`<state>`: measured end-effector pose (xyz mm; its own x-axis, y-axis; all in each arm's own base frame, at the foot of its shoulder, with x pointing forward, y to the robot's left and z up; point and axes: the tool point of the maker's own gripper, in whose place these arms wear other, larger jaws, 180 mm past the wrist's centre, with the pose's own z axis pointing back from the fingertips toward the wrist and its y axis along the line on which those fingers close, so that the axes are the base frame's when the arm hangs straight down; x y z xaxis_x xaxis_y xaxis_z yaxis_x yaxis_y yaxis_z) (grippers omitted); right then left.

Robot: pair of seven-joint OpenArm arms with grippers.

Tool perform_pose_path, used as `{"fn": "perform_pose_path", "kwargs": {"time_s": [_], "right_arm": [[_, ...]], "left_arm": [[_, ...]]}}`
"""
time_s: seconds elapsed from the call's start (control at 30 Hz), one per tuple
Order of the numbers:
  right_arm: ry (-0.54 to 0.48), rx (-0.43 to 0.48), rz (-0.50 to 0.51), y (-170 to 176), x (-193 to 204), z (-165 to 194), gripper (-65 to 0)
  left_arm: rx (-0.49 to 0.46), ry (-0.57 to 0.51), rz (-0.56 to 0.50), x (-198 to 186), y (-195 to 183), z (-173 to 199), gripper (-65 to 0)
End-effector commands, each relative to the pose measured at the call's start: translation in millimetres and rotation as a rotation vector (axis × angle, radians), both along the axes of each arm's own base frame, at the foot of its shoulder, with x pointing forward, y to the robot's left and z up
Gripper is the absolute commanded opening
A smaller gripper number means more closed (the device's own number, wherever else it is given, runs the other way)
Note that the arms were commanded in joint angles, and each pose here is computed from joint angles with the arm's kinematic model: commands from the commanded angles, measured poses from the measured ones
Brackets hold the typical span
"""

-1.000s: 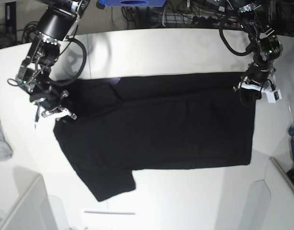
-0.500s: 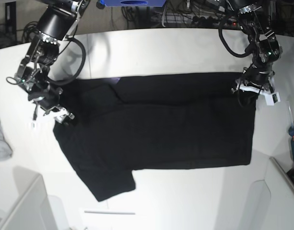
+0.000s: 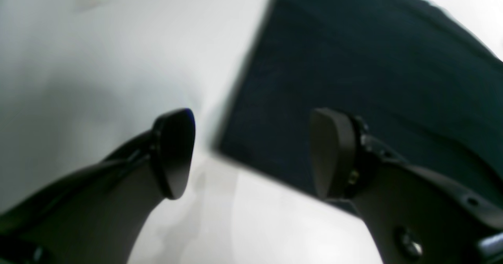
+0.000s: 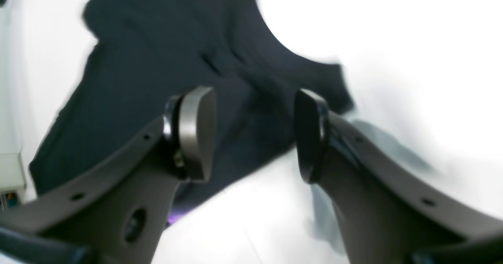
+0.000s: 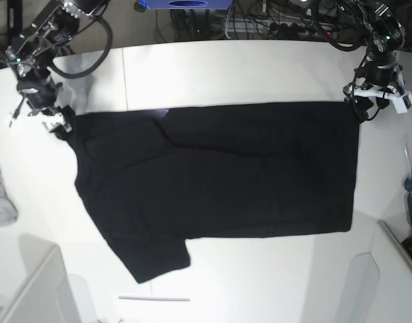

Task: Fold the T-shirt properly
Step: 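Hold the shoulders raised and drag the shirt to straighten it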

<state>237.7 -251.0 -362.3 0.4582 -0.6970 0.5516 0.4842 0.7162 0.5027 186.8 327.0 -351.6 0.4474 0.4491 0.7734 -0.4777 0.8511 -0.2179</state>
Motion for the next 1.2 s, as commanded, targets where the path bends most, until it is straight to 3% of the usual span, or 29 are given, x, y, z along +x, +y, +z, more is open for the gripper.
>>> {"fn": "perform_pose_path", "kwargs": {"time_s": [0.0, 0.37, 0.9, 1.17], "right_arm": [[-0.027, -0.005, -0.015, -4.0, 0.9, 6.6, -34.8], [0.112, 0.138, -0.110, -10.1, -25.3, -57.0, -34.8], [0.088, 0.192, -0.134, -11.8, 3.7, -76.3, -34.8], [0.112, 0.247, -0.132, -2.6, 9.8, -91.0, -35.4]], "left_arm": [[0.028, -0.027, 0.005, -1.9, 5.1, 9.8, -20.7], [-0.024, 0.054, -0.043, -23.0, -0.1, -25.4, -20.9], [-0.031, 0.054, -0.039, -21.6, 0.2, -27.9, -20.9], [-0.088, 0.083, -0.010, -24.8, 0.0, -50.5, -20.9]]}}
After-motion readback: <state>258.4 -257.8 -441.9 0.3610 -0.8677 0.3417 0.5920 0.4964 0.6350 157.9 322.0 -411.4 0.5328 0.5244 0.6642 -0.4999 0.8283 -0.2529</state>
